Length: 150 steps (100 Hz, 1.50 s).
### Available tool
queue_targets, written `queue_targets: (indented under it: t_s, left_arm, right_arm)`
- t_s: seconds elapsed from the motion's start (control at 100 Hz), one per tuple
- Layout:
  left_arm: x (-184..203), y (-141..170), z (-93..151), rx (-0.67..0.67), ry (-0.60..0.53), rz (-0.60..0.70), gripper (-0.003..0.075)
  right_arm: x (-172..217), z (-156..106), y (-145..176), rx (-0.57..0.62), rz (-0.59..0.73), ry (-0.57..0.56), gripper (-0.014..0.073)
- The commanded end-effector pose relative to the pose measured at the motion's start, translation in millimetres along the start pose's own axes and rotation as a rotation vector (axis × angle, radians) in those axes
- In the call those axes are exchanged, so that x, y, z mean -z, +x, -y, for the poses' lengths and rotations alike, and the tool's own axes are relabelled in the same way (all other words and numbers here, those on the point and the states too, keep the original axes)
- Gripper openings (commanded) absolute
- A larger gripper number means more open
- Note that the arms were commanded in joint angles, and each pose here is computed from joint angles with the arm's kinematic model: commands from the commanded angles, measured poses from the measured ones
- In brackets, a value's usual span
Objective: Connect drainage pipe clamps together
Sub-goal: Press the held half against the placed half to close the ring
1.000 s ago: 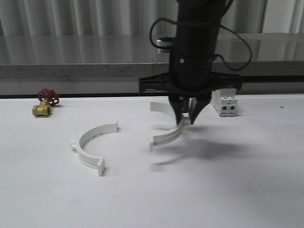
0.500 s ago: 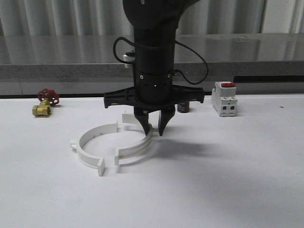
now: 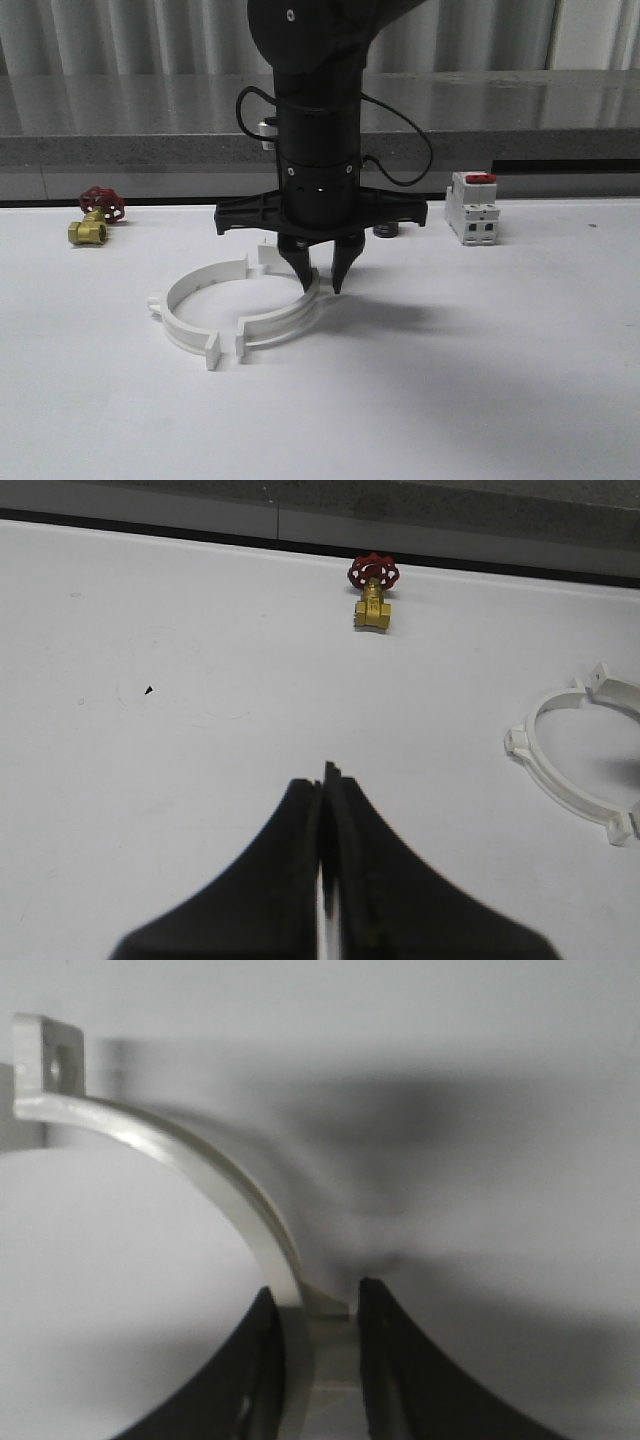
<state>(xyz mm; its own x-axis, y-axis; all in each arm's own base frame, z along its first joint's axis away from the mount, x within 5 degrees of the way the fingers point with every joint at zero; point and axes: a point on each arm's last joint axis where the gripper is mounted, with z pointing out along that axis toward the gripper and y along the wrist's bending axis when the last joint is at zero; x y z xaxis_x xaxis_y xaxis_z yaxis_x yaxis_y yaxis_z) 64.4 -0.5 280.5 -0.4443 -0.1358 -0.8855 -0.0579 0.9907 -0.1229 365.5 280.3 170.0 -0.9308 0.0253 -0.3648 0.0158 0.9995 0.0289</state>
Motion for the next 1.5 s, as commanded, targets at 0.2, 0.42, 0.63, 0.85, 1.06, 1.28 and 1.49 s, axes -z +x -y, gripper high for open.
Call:
queue_targets:
  t_s: [0.2, 0.42, 0.63, 0.85, 1.06, 1.28, 1.49]
  left_arm:
    - [3.7, -13.4, 2.1, 0.005, 0.015, 0.090, -0.0021]
    - [3.7, -13.4, 2.1, 0.005, 0.015, 0.090, -0.0020]
    - [3.7, -13.4, 2.1, 0.005, 0.015, 0.090, -0.0020]
    - [3.7, -13.4, 2.1, 0.005, 0.015, 0.090, -0.0020]
    - [3.7, -13.4, 2.1, 0.005, 0.015, 0.090, -0.0020]
    - [3.7, -13.4, 2.1, 0.005, 0.015, 0.090, -0.0020]
    - [3.7, -13.4, 2.1, 0.005, 0.015, 0.090, -0.0020]
  right_arm:
    - [27.9, -5.2, -12.4, -0.035, 0.086, -0.054, 0.0112]
    - [26.8, -6.3, -11.6, -0.051, 0.077, -0.064, 0.0112]
    - [26.8, -7.8, -10.0, -0.070, 0.058, -0.080, 0.0112]
    - [26.7, -7.9, -9.3, -0.076, 0.050, -0.082, 0.0112]
    - [26.7, -7.9, -8.8, -0.078, 0.045, -0.082, 0.0116]
    - [26.7, -8.1, -8.7, -0.075, 0.044, -0.084, 0.0256]
    - [26.7, -8.2, -8.8, -0.075, 0.045, -0.084, 0.0351]
